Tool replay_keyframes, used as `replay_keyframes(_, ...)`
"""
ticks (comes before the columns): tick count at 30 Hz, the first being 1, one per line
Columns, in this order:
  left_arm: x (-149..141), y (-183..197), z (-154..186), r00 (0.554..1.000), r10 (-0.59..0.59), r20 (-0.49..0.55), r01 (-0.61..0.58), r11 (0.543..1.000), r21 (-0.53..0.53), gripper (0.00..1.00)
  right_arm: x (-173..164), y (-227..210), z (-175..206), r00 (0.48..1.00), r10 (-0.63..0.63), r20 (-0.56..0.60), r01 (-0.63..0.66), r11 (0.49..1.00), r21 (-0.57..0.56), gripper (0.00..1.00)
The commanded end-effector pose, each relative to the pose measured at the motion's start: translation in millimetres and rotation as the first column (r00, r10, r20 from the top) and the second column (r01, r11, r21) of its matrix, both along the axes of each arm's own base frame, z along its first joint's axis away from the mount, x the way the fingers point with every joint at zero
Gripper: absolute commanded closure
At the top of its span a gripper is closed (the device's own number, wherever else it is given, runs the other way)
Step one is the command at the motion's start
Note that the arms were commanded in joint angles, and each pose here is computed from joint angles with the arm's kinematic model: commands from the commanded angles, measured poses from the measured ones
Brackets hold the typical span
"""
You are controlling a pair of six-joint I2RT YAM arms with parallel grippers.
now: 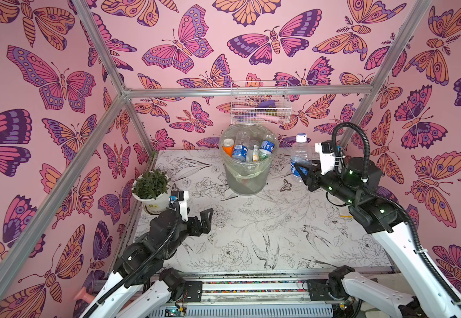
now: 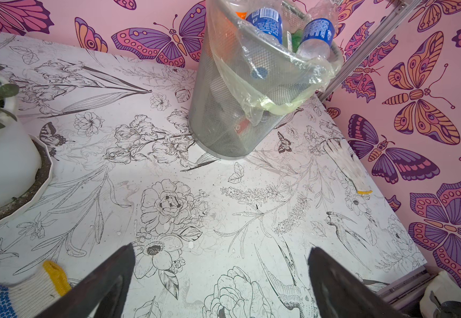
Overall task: Throw the plastic bottles in the bin
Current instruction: Throw the plastic bottle into the trash bin.
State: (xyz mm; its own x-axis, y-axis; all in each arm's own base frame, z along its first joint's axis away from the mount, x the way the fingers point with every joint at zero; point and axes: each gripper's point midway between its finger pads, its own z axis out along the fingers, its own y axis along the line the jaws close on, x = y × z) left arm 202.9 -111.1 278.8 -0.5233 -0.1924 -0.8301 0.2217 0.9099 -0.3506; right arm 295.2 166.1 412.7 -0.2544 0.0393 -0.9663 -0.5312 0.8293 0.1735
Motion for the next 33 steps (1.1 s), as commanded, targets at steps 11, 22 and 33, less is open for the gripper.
replay_keyframes(11,1,0,1,1.000,0.001,0.006,-0.001,1.000,0.015,0.00,9,24,85,0.997,0.022,0.072,-0.033,0.987,0.160,1.00)
replay_keyframes(22,-3,3,2,1.000,0.001,0.016,-0.001,1.000,0.001,0.00,82,58,71,0.994,-0.011,-0.107,0.027,0.988,0.152,1.00)
replay_keyframes(33,-6,5,7,1.000,0.004,0.020,-0.004,1.000,-0.007,0.00,167,108,-14,0.922,-0.030,-0.385,0.040,0.999,0.018,0.40)
